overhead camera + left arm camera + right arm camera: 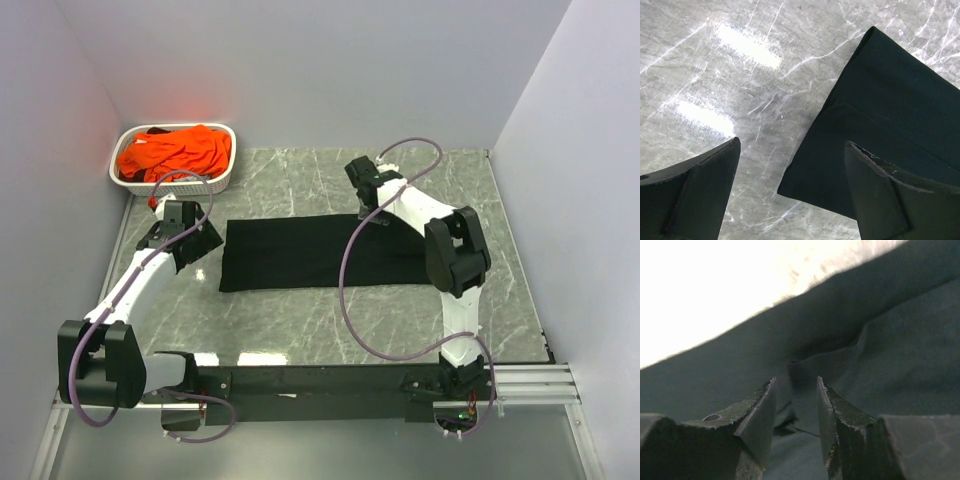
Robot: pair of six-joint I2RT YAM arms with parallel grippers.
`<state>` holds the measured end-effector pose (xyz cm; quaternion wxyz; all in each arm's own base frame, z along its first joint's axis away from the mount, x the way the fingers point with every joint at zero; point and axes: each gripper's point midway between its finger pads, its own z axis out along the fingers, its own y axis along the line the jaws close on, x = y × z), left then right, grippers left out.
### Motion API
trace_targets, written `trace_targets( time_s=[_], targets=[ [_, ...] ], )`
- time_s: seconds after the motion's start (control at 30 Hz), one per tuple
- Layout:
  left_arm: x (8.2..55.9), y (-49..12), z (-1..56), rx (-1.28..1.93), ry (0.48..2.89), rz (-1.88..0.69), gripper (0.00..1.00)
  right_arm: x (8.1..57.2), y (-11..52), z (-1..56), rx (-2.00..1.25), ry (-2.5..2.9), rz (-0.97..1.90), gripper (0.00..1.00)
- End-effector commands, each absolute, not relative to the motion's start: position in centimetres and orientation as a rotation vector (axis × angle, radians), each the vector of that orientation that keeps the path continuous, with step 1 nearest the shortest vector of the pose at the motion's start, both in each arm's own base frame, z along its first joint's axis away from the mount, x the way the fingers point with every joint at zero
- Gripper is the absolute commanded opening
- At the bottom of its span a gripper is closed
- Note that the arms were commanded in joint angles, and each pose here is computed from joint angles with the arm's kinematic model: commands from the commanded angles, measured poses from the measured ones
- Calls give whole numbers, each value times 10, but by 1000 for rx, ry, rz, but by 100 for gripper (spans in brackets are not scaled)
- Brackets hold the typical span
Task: Fold and stack the t-shirts
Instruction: Fold the tshirt
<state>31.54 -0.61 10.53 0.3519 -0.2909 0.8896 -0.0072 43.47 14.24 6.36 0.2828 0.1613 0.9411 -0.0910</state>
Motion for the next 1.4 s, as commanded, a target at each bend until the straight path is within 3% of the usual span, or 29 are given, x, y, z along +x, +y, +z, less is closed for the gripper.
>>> trace_targets(
  time_s=[0.0,0.37,0.7,1.23,1.37],
  targets=[
    [323,-7,121,-743,2257,-32,90,430,133,70,460,2505,-348,43],
    [322,-8,120,-742,2261,-41,89,440,135,55,432,2513,-397,36],
    [322,-9,118,-740,2265,-42,89,445,145,66,343,2481,-397,0],
    [322,-9,118,-737,2265,-44,89,437,168,86,153,2383,-292,0],
    [322,-9,117,-734,2270,-47,89,433,171,87,123,2386,-238,21]
  ],
)
